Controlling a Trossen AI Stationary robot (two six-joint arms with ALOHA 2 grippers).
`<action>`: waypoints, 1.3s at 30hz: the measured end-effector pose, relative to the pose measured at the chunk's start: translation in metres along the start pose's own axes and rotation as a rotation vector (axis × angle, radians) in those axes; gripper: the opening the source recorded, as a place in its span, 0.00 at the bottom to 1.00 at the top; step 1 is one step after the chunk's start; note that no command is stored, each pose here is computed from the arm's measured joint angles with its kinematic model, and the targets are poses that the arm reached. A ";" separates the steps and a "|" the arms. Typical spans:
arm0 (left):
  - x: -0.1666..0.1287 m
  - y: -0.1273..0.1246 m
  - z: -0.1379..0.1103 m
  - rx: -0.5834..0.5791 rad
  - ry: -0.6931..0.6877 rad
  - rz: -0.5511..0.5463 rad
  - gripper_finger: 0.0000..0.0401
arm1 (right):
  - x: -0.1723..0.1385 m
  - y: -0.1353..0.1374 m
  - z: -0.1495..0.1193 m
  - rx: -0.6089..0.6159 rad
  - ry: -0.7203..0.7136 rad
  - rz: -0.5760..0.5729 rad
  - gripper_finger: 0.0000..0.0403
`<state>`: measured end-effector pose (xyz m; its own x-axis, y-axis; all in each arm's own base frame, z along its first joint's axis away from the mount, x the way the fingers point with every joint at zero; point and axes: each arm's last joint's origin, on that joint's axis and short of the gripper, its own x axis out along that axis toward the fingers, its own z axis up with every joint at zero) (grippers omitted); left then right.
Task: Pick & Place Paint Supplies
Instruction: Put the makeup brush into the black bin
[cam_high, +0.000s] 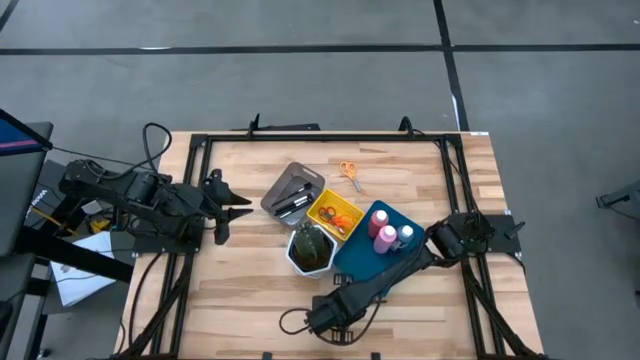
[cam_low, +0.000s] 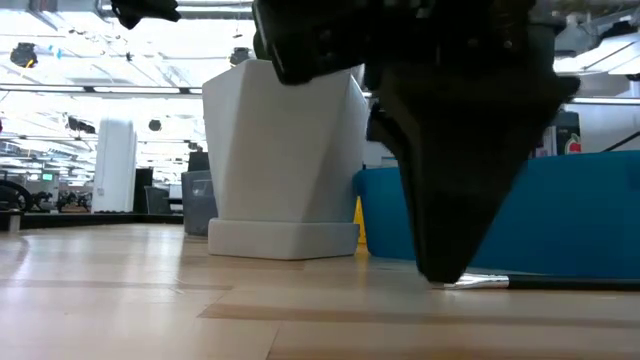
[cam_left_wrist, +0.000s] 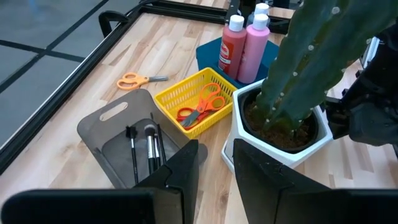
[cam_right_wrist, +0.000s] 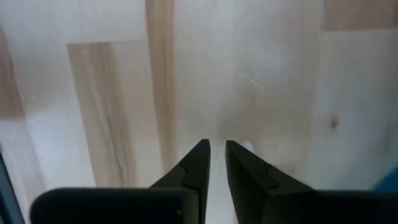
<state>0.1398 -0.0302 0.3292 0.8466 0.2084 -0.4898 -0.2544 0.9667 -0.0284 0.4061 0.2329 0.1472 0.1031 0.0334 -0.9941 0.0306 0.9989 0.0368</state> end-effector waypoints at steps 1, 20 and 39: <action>0.000 0.000 0.000 0.000 0.000 0.000 0.23 | 0.002 0.000 0.000 0.000 0.003 0.000 0.12; 0.000 -0.001 0.000 0.001 0.011 -0.034 0.23 | 0.003 0.000 -0.001 0.017 0.022 0.012 0.01; 0.000 -0.001 0.000 0.000 0.015 -0.048 0.23 | -0.028 0.036 -0.005 0.058 -0.118 0.004 0.00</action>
<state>0.1399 -0.0316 0.3289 0.8505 0.1599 -0.5010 -0.2139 0.9755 -0.0519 0.3994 0.2683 0.1763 0.2190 0.0294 -0.9753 0.0871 0.9950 0.0496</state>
